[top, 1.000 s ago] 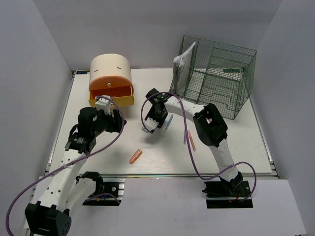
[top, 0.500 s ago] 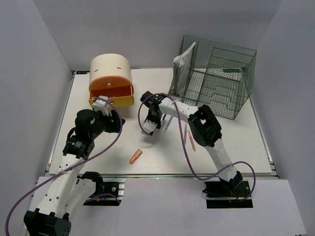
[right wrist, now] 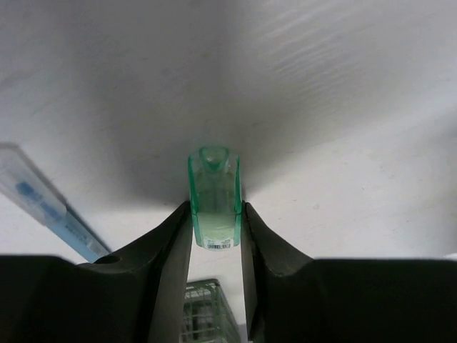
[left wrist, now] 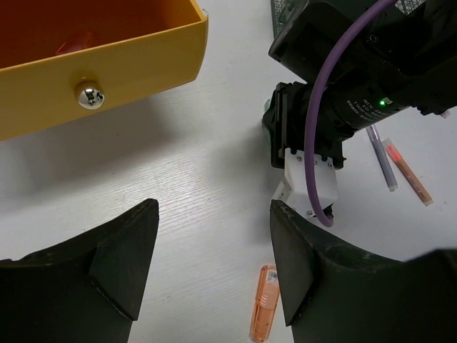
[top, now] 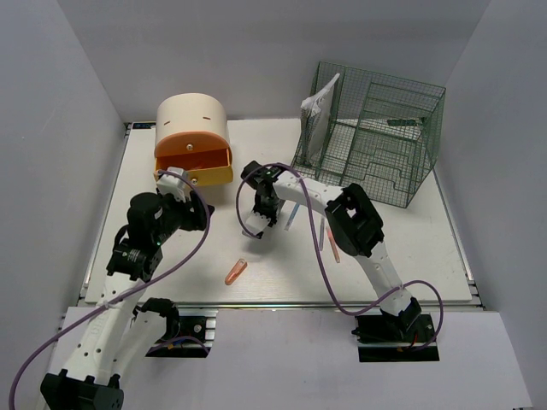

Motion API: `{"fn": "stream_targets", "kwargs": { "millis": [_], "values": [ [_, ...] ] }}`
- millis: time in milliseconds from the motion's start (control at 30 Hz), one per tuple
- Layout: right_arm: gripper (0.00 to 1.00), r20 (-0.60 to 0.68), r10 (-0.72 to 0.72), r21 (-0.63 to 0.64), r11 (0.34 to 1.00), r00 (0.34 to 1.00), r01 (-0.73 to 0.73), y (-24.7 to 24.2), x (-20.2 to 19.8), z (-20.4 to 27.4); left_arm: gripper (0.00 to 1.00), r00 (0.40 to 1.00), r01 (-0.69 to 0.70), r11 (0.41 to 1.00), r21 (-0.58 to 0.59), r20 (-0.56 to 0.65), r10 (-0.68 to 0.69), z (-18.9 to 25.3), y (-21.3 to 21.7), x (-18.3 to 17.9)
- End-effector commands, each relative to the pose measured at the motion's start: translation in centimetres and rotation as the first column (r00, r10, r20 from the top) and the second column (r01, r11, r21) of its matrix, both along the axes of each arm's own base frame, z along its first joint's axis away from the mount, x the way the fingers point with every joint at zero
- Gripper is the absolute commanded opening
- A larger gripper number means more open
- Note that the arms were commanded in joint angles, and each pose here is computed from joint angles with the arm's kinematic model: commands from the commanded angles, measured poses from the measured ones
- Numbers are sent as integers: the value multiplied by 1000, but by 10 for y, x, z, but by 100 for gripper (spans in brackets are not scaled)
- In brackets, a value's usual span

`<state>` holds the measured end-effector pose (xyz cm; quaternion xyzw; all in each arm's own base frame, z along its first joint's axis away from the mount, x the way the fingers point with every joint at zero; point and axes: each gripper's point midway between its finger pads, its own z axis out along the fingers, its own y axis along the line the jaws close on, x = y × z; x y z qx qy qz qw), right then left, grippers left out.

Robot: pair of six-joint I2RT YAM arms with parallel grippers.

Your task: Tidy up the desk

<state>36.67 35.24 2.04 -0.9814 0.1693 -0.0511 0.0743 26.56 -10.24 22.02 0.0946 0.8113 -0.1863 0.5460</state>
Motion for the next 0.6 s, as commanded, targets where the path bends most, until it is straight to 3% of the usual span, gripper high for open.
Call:
{"fn": "stream_targets", "kwargs": {
  "millis": [0,167,267,300,367,400,567],
  "values": [
    [20,-219,-129,71,987,967,147,9,-38,-20,73,999,-21,1000,2,37,21,6,4,1],
    [3,-320,-319,193,900,892,391,9,-49,21,73,998,-39,999,-3,55,39,10,7,-1],
    [0,-414,-413,269,796,811,542,16,-54,64,73,995,-57,998,-10,79,57,16,10,-2],
    [0,-456,-471,282,728,755,625,19,-52,78,73,994,-60,998,-14,87,61,18,10,-3],
    [0,-497,-498,346,637,710,689,27,-42,118,73,990,-70,997,-21,119,72,24,13,-5],
    [0,-545,-545,341,551,638,762,30,-38,132,73,988,-76,997,-24,132,78,27,14,-6],
    [0,-679,-509,428,311,529,849,52,-16,219,73,972,-105,993,-45,206,112,43,21,-14]
  ]
}}
